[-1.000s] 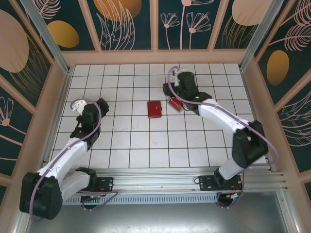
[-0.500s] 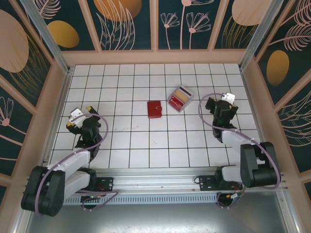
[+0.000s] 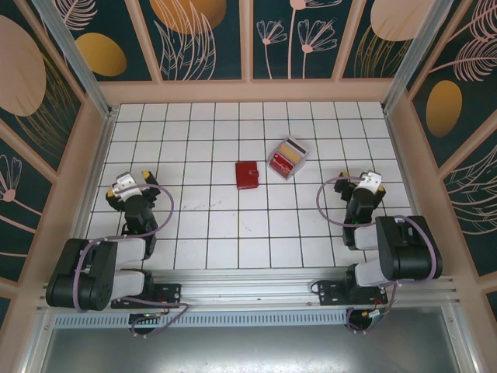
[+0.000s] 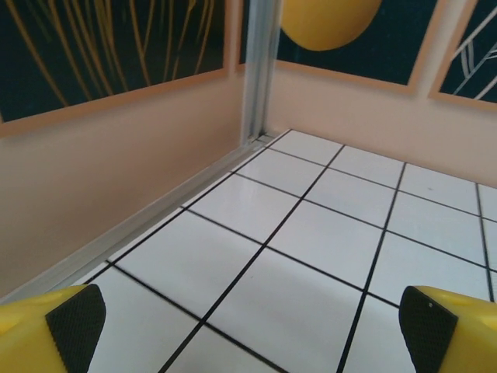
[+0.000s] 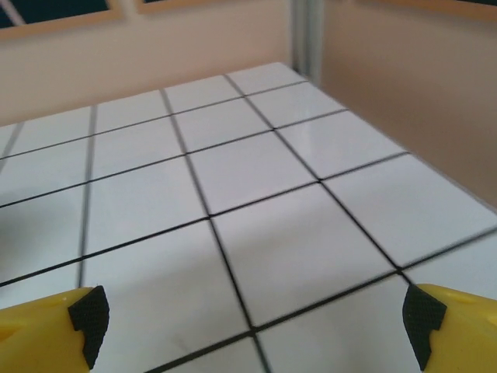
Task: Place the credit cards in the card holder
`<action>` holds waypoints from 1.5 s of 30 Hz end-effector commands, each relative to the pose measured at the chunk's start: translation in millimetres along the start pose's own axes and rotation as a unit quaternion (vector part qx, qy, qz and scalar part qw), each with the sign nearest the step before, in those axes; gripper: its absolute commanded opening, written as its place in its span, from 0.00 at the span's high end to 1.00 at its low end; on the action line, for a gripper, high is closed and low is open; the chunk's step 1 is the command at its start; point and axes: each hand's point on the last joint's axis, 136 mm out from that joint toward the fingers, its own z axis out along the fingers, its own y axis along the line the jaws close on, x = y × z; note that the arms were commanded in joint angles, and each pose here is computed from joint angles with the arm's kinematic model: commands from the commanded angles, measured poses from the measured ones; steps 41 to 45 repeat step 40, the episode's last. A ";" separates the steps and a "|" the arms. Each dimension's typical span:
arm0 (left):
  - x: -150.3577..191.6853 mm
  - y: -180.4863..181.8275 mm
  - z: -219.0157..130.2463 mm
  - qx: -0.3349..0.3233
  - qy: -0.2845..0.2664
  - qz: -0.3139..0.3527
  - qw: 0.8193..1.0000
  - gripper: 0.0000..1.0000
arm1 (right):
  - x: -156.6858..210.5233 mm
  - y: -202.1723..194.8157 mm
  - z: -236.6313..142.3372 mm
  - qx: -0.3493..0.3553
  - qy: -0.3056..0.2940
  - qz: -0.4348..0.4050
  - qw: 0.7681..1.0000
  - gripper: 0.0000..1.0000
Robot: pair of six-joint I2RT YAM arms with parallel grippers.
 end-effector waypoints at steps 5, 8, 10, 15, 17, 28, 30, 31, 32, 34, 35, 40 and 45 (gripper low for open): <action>-19.6 -17.5 6.4 0.067 -0.025 0.022 0.997 0.01 | -22.8 28.7 13.7 -0.088 -0.033 -0.006 0.996 0.01; -15.3 -19.0 2.5 0.077 -0.013 0.032 0.996 0.01 | -21.5 28.1 14.1 -0.086 -0.030 -0.006 0.996 0.01; -20.3 -11.5 0.3 0.059 -0.027 0.012 0.998 0.01 | -22.0 28.3 14.2 -0.087 -0.030 -0.006 0.996 0.01; -16.5 -28.9 11.0 0.094 -0.022 0.008 0.995 0.01 | -21.9 28.1 14.2 -0.087 -0.031 -0.006 0.996 0.01; -8.2 -26.7 15.8 0.087 -0.028 0.007 0.996 0.01 | -21.9 28.2 14.5 -0.087 -0.030 -0.006 0.996 0.01; 6.5 -44.8 27.2 0.122 0.004 0.036 0.992 0.01 | -21.9 28.6 14.3 -0.087 -0.030 -0.006 0.996 0.01; 6.7 -45.1 28.0 0.123 0.005 0.036 0.992 0.01 | -22.3 28.2 14.3 -0.087 -0.031 -0.006 0.996 0.01; 7.0 -45.5 27.6 0.124 0.005 0.037 0.992 0.01 | -21.8 28.3 14.5 -0.087 -0.030 -0.006 0.996 0.01; 6.9 -45.5 27.7 0.124 0.005 0.037 0.992 0.01 | -21.8 28.3 14.4 -0.087 -0.030 -0.006 0.996 0.01; 6.9 -45.7 28.3 0.124 0.005 0.037 0.992 0.01 | -22.4 28.5 14.4 -0.087 -0.031 -0.006 0.996 0.01; 7.4 -45.7 28.2 0.124 0.007 0.037 0.992 0.01 | -22.3 28.3 14.5 -0.087 -0.031 -0.006 0.996 0.01; 8.4 -57.0 23.6 0.160 0.007 0.050 0.986 0.01 | -21.7 28.5 14.4 -0.087 -0.030 -0.006 0.996 0.01; 8.4 -57.0 23.6 0.160 0.007 0.050 0.986 0.01 | -21.7 28.5 14.4 -0.087 -0.030 -0.006 0.996 0.01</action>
